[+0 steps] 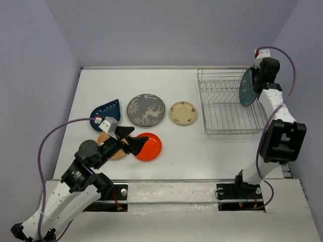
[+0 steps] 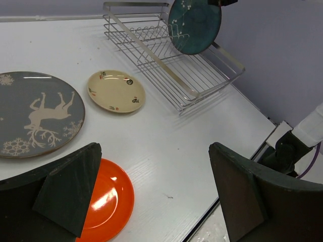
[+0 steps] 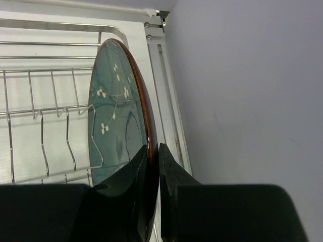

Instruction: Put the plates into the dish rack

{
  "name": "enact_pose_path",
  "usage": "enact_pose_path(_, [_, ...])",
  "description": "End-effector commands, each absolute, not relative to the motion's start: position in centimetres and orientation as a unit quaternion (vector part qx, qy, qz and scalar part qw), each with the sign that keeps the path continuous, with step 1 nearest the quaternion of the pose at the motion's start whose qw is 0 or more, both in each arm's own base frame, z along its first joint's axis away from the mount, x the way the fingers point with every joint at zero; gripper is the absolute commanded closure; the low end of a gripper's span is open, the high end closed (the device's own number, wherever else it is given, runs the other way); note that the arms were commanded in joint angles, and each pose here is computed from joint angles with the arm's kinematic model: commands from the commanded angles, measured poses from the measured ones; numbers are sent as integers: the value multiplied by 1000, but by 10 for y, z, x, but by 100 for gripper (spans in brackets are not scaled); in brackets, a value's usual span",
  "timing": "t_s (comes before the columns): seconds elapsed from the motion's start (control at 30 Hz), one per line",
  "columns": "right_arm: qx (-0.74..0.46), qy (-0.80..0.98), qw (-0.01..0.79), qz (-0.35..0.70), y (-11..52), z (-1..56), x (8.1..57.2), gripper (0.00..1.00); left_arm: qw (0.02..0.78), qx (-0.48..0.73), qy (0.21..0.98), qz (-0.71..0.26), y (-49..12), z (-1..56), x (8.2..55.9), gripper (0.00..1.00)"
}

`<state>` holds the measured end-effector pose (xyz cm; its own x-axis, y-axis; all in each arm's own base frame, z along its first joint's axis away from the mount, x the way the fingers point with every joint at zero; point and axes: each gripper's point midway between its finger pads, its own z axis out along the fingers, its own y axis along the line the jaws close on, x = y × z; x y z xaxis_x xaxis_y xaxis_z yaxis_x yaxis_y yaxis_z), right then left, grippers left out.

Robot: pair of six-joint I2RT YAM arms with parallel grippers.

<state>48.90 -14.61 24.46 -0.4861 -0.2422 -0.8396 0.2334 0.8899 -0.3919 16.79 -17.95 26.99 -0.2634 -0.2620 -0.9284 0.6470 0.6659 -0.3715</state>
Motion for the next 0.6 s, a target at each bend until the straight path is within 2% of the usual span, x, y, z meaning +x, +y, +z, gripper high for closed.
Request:
enact_pose_path(0.0, [38,747,608,-265,-156,320,492,93,619,141,663,-397,-177,301,164,1])
enact_pose_path(0.07, [45,751,605,-261,-156,312,491,92,620,141,662,-397,-177,302,164,1])
enact_pose_path(0.13, [59,753,606,-251,-155,308,490,77,619,140,663,-396,-177,301,164,1])
enact_pose_path(0.17, [62,752,607,-248,-155,307,491,69,618,139,665,-396,-177,300,164,1])
enact_pose_path(0.2, [73,752,610,-240,-154,307,491,51,618,137,665,-395,-177,300,165,1])
enact_pose_path(0.27, [92,749,612,-237,-156,308,490,35,617,129,671,-391,-176,298,168,1])
enact_pose_path(0.3, [108,746,617,-228,-155,313,489,25,616,121,677,-384,-175,296,172,1])
enact_pose_path(0.4, [158,734,629,-203,-154,318,483,10,612,96,690,-373,-171,292,180,1])
enact_pose_path(0.5, [199,718,648,-159,-145,329,473,2,610,42,706,-357,-162,287,192,1])
enact_pose_path(0.57, [227,706,654,-145,-143,334,459,0,603,42,708,-364,-166,284,191,1])
